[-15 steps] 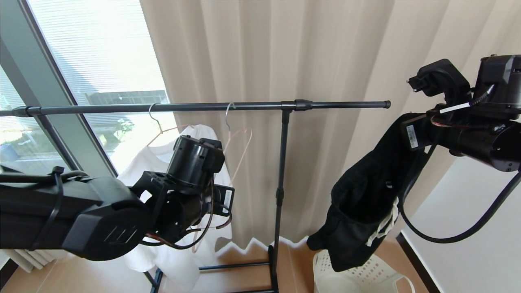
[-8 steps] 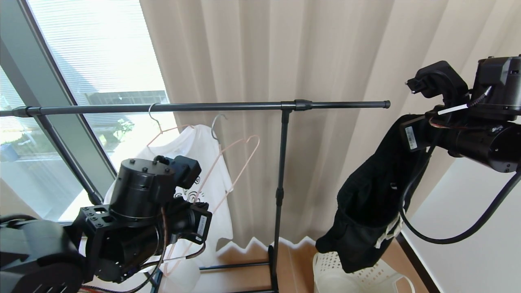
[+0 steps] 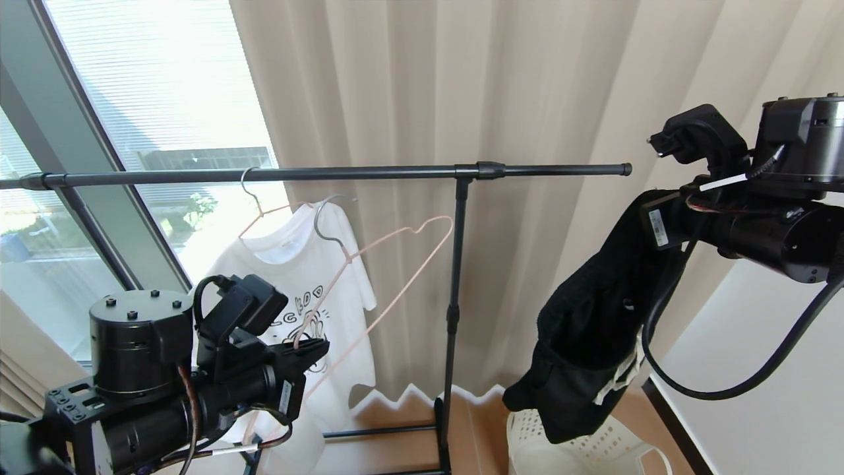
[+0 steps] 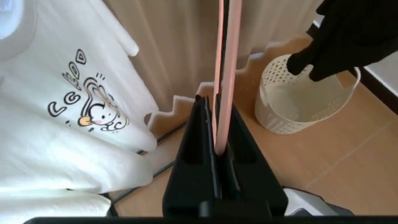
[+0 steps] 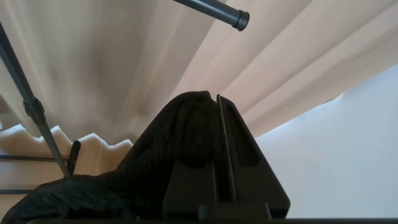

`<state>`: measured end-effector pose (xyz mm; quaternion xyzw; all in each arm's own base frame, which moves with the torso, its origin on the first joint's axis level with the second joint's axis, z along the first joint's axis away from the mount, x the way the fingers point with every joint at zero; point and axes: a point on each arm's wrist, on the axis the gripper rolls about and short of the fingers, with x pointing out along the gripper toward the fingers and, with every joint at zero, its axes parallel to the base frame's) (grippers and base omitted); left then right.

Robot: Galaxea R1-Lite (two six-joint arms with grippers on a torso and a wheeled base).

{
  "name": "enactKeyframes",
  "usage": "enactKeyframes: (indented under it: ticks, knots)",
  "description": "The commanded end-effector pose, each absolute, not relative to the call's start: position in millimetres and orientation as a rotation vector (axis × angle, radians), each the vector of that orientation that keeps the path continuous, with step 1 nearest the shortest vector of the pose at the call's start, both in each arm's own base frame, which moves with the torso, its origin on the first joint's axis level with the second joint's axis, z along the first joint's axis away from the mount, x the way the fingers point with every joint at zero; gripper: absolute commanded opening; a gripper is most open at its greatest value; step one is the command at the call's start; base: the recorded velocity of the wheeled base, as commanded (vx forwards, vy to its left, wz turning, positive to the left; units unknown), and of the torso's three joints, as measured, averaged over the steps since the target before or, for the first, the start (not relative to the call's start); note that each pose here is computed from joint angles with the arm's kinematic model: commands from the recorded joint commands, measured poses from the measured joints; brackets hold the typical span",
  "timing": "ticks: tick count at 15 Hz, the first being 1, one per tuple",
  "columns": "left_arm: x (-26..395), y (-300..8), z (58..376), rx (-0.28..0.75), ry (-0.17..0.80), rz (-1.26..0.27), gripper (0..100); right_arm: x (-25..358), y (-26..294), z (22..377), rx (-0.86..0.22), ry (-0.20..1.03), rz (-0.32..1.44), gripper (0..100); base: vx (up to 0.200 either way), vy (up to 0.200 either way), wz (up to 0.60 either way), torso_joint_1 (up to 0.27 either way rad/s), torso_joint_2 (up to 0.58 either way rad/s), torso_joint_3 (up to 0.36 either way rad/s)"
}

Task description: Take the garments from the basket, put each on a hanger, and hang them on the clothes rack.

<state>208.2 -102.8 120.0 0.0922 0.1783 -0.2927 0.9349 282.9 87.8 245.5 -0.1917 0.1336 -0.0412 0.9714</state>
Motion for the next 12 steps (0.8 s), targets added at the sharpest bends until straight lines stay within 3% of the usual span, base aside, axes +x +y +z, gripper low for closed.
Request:
enactKeyframes:
  ticks: [1, 4, 12]
  knots:
    - [204.7, -98.1, 113.1, 0.184, 0.382, -0.625, 0, 284.0, 92.1, 241.6, -0.394, 0.279, -0.070, 0, 0.000, 0.000, 0.00, 0.000, 0.00, 0.000]
    - [191.9, -94.6, 103.7, 0.176, 0.342, -0.766, 0, 285.8, 97.1, 237.5, -0.402, 0.289, -0.058, 0, 0.000, 0.000, 0.00, 0.000, 0.00, 0.000]
    - [164.1, -93.4, 85.2, 0.240, 0.295, -0.918, 0, 293.0, 119.8, 219.2, -0.418, 0.272, -0.083, 0, 0.000, 0.000, 0.00, 0.000, 0.00, 0.000]
